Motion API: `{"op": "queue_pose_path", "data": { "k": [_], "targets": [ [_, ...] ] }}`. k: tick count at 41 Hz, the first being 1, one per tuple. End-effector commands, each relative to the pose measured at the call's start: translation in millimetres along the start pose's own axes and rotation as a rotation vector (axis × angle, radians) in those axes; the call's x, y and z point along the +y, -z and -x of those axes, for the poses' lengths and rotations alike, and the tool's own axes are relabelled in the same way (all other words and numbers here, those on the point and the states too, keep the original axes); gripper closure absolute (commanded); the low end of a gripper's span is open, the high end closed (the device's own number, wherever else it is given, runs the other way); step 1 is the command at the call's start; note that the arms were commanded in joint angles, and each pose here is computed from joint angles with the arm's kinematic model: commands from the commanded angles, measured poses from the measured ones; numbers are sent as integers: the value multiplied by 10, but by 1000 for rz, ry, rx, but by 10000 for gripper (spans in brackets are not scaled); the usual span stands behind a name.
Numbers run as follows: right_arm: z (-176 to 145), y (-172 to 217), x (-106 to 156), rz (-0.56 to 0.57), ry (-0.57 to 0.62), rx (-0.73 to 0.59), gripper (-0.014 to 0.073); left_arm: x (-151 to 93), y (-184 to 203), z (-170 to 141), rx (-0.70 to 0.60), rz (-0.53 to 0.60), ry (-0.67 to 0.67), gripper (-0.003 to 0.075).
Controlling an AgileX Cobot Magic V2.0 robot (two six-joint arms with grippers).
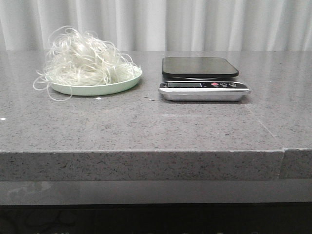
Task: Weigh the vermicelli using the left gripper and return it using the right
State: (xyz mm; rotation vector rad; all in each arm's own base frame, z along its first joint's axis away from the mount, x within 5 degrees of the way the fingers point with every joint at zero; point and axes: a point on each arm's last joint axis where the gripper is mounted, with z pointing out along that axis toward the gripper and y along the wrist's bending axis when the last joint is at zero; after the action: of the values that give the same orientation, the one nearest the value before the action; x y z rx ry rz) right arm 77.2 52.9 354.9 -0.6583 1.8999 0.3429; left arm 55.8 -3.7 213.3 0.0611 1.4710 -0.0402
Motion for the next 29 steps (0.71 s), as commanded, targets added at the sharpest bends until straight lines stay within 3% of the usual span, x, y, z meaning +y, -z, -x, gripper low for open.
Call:
{"op": "queue_pose_path", "data": {
  "k": [1,17,29],
  "targets": [
    [61,74,-63,-71,2,-123,397,5,20,72,-99,6,14,579],
    [-911,49,-160,-438,-41,-498,397,5,20,72,-99,6,14,579],
    [-1475,-127,-189,-604,-76,-512,397,5,20,72,-99,6,14,579]
  ]
}}
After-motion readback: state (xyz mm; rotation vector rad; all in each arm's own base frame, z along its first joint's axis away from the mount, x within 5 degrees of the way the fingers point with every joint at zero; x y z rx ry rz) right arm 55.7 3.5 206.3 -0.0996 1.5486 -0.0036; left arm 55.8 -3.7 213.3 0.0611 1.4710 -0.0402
